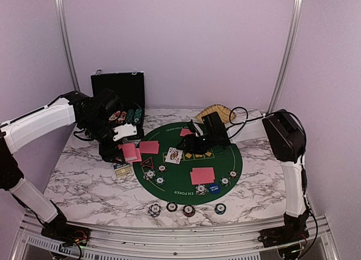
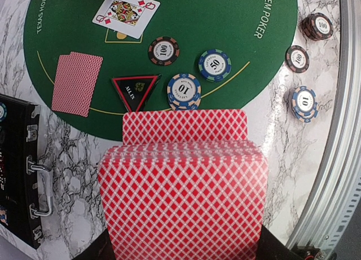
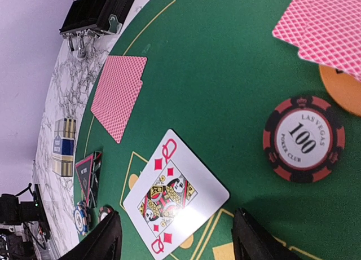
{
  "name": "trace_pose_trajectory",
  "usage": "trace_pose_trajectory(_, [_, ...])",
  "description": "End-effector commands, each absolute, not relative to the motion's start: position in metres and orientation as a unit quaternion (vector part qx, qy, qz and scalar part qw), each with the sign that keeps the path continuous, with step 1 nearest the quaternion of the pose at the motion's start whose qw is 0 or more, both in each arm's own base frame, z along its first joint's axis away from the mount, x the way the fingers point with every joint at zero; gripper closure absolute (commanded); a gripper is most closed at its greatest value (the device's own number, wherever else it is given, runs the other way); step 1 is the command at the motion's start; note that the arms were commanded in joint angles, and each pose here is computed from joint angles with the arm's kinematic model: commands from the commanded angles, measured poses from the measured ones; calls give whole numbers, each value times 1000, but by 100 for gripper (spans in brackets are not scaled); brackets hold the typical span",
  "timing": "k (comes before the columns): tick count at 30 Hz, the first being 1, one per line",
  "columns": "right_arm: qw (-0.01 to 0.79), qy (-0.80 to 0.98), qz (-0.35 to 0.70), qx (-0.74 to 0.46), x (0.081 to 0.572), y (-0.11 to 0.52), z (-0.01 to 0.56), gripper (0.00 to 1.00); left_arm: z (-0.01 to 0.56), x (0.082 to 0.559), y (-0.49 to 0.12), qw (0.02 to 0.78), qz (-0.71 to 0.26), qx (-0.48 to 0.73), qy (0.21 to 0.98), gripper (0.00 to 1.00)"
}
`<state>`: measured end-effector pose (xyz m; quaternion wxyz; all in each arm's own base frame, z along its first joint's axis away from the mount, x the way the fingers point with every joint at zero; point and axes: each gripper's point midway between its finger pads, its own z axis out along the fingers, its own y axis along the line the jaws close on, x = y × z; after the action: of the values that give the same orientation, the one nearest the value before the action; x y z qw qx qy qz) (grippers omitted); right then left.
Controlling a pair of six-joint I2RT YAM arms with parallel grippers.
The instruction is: Distribute texas hold em gaming equipment
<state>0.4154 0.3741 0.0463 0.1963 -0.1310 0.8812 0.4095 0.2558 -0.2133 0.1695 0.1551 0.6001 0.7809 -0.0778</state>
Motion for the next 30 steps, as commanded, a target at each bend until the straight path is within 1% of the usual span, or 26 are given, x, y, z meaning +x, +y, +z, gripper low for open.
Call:
trace_pose_trajectory(1, [187, 876, 425, -130, 417, 390, 42, 35, 175, 257, -215, 156, -84, 600, 780, 100])
trace_pose_trajectory(13, [177, 865, 447, -145, 413, 417, 47, 36, 174, 257, -215, 153, -84, 601, 780, 100])
trace_pose_trajectory(17, [195, 862, 444, -144, 420, 412, 64, 36, 174, 257, -216, 154, -85, 601, 779, 100])
trace_pose_trajectory(22, [246, 853, 441, -131, 433, 395, 106, 32, 174, 257, -216, 154, -85, 601, 779, 100])
trace_pose_trajectory(25, [269, 847, 441, -129, 433, 388, 129, 28, 175, 257, -217, 155, -87, 601, 779, 100])
trace_pose_trajectory(28, [270, 831, 466, -138, 415, 398, 151, 24, 175, 257, -217, 155, -87, 601, 779, 100])
trace_pose_trajectory(30, [256, 826, 480, -147, 398, 409, 157, 22, 175, 257, -217, 155, -89, 602, 779, 100])
